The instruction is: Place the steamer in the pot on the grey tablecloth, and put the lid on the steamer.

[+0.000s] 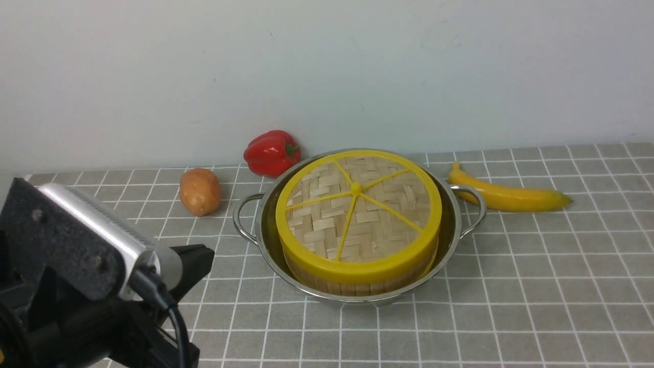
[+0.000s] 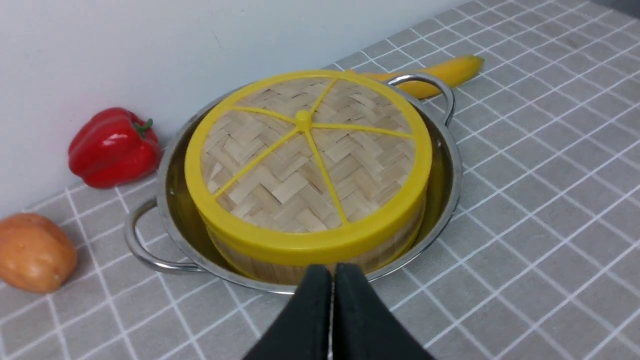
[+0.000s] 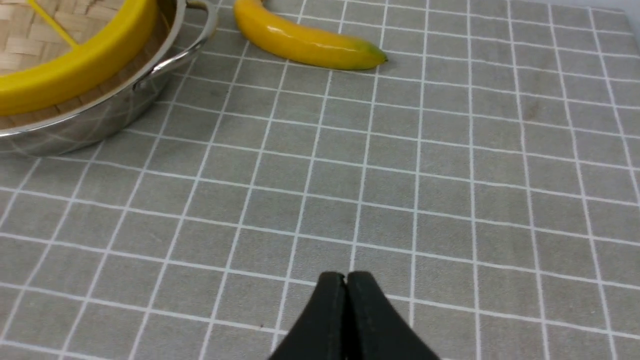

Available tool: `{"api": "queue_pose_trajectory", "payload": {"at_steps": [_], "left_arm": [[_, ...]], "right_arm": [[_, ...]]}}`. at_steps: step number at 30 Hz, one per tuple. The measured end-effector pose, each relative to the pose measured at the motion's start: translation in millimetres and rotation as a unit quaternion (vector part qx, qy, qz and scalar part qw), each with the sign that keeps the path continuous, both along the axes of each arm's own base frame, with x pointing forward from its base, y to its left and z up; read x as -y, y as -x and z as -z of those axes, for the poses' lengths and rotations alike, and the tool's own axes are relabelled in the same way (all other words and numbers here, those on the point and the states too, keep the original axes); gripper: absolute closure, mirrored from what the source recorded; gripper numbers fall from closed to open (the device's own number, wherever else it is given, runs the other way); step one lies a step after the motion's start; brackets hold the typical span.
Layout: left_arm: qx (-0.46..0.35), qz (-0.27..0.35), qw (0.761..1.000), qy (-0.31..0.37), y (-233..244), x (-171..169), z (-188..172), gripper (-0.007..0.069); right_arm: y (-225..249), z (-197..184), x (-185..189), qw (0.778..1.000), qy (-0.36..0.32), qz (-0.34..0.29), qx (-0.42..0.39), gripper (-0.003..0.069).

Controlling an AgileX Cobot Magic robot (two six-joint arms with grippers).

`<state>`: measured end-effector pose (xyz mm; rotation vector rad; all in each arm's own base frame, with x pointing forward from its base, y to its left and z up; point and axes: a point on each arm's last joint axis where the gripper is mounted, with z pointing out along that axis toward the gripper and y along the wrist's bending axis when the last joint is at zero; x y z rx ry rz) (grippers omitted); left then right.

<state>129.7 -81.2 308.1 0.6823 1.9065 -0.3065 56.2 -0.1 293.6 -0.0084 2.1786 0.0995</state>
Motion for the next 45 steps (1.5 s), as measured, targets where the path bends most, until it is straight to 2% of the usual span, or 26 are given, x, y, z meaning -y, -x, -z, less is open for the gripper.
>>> {"api": "queue_pose_trajectory", "payload": {"at_steps": [4,8,11,12,13,14,18,23,27,45], "left_arm": [[0.027,0.003,0.997,-0.067,-0.7,-7.4,8.6,0.0605],[0.011,-0.075,0.992,-0.103,2.5,-36.7,39.1,0.0601],[0.002,-0.133,0.986,-0.101,11.0,-54.4,56.9,0.0593],[0.004,-0.180,0.979,-0.094,21.0,-66.7,69.5,0.0592],[0.004,-0.191,0.977,-0.092,22.3,-69.1,71.0,0.0592],[0.018,-0.231,0.970,-0.080,34.3,-77.4,81.3,0.0586],[0.063,-0.284,0.955,-0.056,57.3,-85.2,103.7,0.0582],[0.099,-0.296,0.949,-0.045,70.5,-85.7,124.3,0.0575],[0.128,-0.298,0.945,-0.037,74.5,-85.4,123.3,0.0571],[0.132,-0.298,0.945,-0.036,75.0,-85.4,122.8,0.0531]], "right_arm": [[1.1,1.0,-3.9,1.000,-0.025,-0.008,-0.010,0.0643],[2.3,1.7,-7.6,0.998,-0.050,-0.016,-0.019,0.0631],[2.8,1.9,-8.9,0.998,-0.059,-0.018,-0.022,0.0624],[3.3,2.1,-10.3,0.997,-0.069,-0.021,-0.026,0.0617],[3.3,2.2,-10.5,0.997,-0.070,-0.021,-0.026,0.0615],[3.7,2.3,-11.7,0.996,-0.078,-0.024,-0.029,0.0608],[4.5,2.5,-14.0,0.995,-0.093,-0.028,-0.035,0.0590],[5.4,2.6,-16.4,0.993,-0.108,-0.033,-0.041,0.0570],[6.0,2.7,-18.0,0.991,-0.118,-0.036,-0.045,0.0557],[6.6,2.7,-19.0,0.990,-0.126,-0.039,-0.047,0.0515]]}}
